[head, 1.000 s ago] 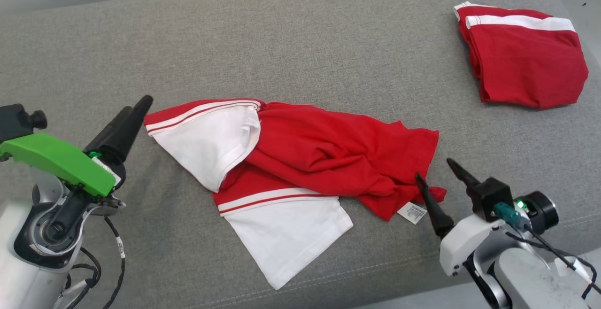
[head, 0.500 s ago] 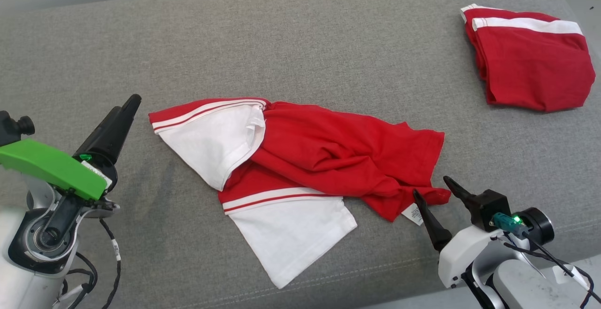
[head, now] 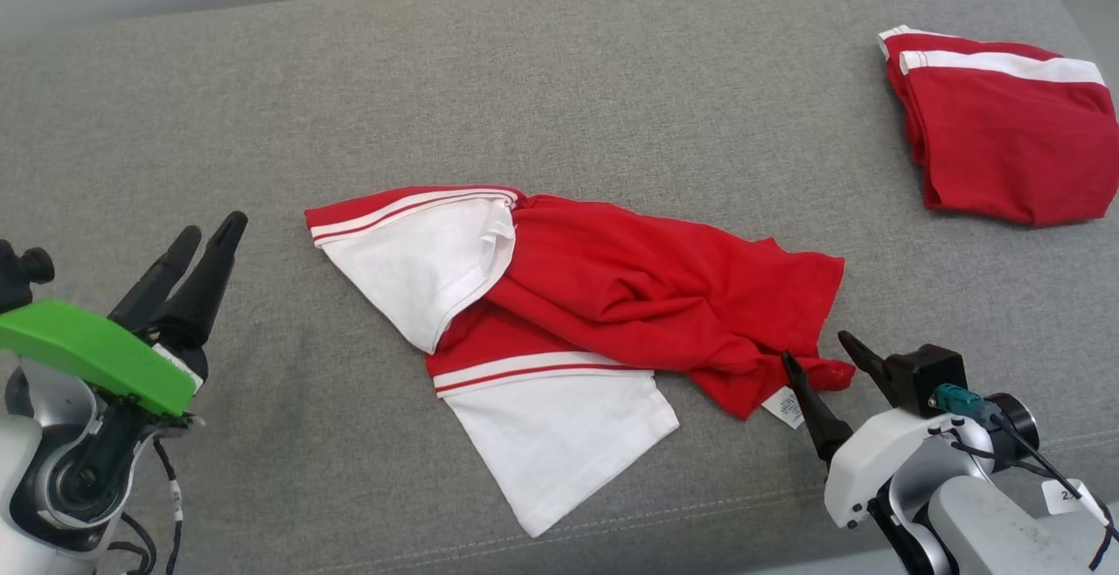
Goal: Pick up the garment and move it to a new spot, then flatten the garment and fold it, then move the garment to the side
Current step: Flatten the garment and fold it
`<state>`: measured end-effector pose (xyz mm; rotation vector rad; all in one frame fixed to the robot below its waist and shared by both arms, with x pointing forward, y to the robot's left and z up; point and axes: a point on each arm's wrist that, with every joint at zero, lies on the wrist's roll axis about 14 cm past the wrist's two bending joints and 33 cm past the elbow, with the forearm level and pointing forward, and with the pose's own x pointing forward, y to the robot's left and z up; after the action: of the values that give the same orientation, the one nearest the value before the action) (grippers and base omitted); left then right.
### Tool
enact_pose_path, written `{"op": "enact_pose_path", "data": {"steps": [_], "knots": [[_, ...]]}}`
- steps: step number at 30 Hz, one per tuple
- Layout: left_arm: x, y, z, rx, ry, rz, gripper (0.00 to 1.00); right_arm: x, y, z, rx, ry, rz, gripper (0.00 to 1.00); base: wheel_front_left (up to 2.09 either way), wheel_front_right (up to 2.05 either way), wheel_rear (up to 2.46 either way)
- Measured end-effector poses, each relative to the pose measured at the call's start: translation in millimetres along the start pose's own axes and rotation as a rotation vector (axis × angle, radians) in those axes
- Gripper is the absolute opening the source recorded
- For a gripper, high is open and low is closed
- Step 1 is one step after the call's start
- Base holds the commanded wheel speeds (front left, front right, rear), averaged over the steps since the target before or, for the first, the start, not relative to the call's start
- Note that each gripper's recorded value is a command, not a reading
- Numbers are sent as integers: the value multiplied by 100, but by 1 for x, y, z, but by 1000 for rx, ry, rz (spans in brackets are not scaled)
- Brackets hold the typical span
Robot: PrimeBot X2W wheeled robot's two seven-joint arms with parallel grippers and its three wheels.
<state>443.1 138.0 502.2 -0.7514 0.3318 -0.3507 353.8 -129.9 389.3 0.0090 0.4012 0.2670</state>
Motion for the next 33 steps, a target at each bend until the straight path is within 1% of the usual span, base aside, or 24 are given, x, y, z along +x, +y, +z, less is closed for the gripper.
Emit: {"op": "enact_pose_path", "data": {"steps": [2, 7, 11, 16, 17, 18, 20, 22, 23, 24, 27, 28, 29, 30, 32, 33], "knots": [[-5, 5, -2, 26, 10, 18, 100, 1, 0, -3, 0, 11, 6, 100, 0, 0, 0], [-11, -1, -13, 53, 38, 0, 100, 6, -3, -7, -1, 36, 4, 100, 0, 0, 0], [-16, 1, -14, 55, 35, 7, 100, 13, 1, -3, -8, 28, 26, 100, 0, 0, 0], [-23, 9, -14, 45, 24, 43, 100, 21, 11, 1, -12, 22, 63, 100, 0, 0, 0], [-24, 9, -14, 44, 24, 47, 100, 21, 12, 1, -10, 23, 68, 96, 0, 0, 0], [-24, 9, -13, 43, 19, 47, 100, 22, 14, 0, -9, 25, 71, 95, 0, 0, 0], [-24, 9, -12, 43, 11, 49, 100, 22, 14, -1, -9, 27, 72, 100, 0, 0, 0], [-24, 9, -11, 42, 8, 49, 100, 21, 12, -3, -10, 36, 69, 99, 0, 0, 0], [-24, 9, -11, 41, 8, 48, 100, 21, 12, -4, -10, 38, 68, 100, 0, 0, 0], [-24, 8, -12, 39, 9, 49, 100, 21, 12, -5, -10, 40, 68, 98, 0, 0, 0], [-23, 7, -11, 38, 3, 46, 100, 20, 11, -8, -8, 47, 64, 73, 0, 0, 0], [-23, 7, -11, 38, 4, 44, 100, 19, 11, -8, -7, 50, 65, 73, 0, 0, 0], [-22, 6, -12, 38, 5, 41, 100, 19, 12, -9, -6, 52, 68, 55, 0, 0, 0], [-21, 5, -12, 37, 6, 38, 100, 19, 12, -10, -4, 54, 67, 44, 0, 0, 0], [-21, 4, -12, 34, 9, 38, 100, 19, 12, -10, 3, 55, 67, 0, 0, 0, 0], [-20, 5, -13, 30, 13, 38, 100, 19, 12, -10, 7, 55, 68, 0, 0, 0, 0]]}}
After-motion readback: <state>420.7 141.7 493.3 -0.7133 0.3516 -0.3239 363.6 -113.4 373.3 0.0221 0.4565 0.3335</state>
